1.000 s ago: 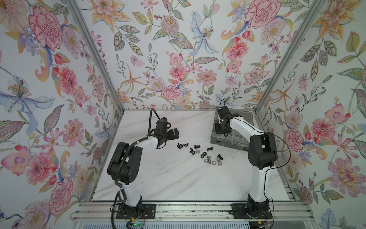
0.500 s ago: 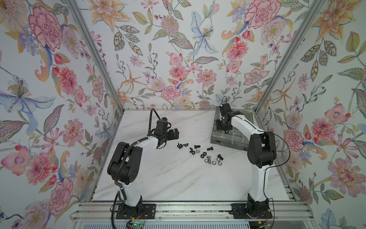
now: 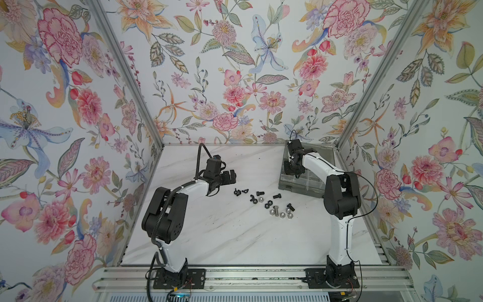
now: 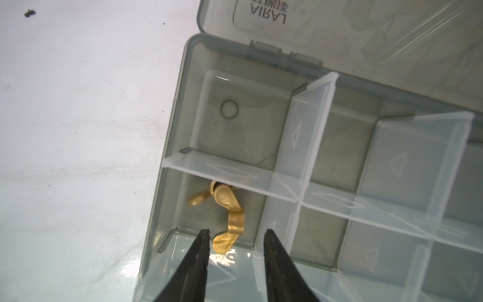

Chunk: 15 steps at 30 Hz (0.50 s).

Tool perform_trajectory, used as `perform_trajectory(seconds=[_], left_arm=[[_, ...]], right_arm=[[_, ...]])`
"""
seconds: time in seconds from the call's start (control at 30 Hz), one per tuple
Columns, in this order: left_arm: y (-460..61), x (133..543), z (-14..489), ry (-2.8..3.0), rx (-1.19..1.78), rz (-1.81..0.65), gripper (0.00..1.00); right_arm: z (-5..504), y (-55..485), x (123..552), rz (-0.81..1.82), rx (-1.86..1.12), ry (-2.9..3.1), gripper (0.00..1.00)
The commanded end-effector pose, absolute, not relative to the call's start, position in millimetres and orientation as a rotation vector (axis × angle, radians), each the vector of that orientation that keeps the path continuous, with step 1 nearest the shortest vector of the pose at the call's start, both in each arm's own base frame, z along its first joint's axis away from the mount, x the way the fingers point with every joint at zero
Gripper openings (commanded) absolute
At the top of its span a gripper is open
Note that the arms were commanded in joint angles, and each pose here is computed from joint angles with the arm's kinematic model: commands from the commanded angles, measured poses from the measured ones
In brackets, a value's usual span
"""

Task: Sort the screws and nuts into containers
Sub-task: Place the nut into the container.

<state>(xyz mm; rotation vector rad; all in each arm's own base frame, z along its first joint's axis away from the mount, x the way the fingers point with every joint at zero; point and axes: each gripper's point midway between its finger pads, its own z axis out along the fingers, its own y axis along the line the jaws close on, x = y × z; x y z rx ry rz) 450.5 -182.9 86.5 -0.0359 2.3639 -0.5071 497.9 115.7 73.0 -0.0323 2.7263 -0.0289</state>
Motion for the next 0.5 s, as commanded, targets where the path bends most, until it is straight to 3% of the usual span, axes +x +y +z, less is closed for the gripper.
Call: perform_trajectory(seconds=[0.0, 0.17, 0.47], left_arm=[[-191.9, 451.8, 90.7, 2.366, 0.010, -0.521, 0.99], [-194.7, 449.7, 90.6, 2.369, 0.025, -0.566, 0.99], [-193.7, 439.9, 95.5, 2.317, -0.041, -0.831, 0.99]], right_arm=[[105.5, 113.1, 498.2, -0.043, -0.040, 2.664, 0.46], [140.0, 140.4, 490.2, 0.044, -0.187, 2.600, 0.50], [166.1, 255.0, 449.6, 0.394, -0.679, 2.487, 0.58]])
